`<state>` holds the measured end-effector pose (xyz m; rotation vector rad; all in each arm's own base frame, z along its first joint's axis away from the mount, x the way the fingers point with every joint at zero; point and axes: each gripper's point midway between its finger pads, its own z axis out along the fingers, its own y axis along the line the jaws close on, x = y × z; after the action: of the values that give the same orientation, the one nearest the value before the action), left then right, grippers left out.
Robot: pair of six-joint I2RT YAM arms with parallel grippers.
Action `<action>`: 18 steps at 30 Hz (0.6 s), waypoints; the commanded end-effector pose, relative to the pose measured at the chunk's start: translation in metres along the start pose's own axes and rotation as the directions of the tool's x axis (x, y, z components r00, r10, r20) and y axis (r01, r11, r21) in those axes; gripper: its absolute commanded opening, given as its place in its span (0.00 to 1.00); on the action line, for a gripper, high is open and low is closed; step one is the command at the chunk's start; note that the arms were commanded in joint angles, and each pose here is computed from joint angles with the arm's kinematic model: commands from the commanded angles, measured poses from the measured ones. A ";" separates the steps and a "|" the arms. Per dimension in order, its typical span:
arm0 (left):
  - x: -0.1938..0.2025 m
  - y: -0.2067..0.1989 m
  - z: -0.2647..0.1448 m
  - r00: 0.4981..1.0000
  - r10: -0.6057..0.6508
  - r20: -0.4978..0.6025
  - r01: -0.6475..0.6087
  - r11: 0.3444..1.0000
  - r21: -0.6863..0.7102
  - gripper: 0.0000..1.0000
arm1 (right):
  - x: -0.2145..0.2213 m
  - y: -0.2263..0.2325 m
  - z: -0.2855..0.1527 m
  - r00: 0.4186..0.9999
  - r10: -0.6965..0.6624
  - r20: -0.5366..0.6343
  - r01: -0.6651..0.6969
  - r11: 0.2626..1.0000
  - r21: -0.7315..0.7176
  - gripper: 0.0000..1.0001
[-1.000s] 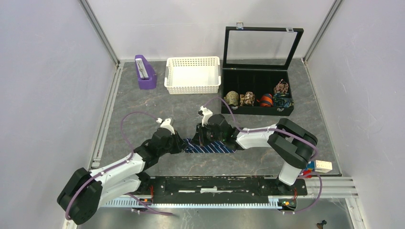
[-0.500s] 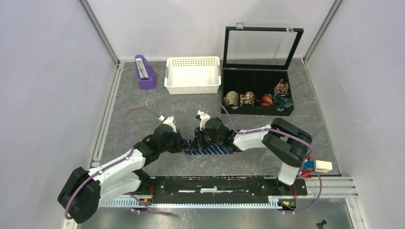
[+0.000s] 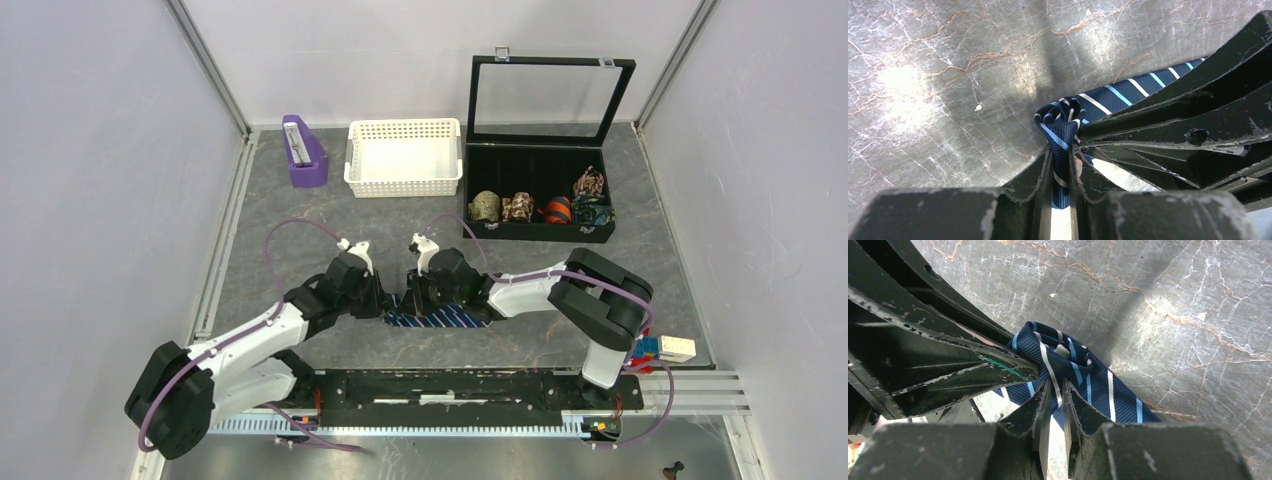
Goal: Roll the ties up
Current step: Roll the tie at the center of the board.
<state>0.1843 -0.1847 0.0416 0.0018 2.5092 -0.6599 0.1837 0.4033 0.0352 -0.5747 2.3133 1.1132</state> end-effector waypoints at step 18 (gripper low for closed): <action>-0.029 -0.004 -0.020 0.993 0.117 0.026 -0.113 0.986 -0.122 0.21 | -0.007 0.014 0.002 0.999 0.007 0.034 -0.005 0.999 -0.046 0.20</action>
<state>0.1860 -0.1759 0.0566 0.0424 2.5446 -0.5070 0.1818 0.4056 0.0373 -0.5633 2.3049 1.1341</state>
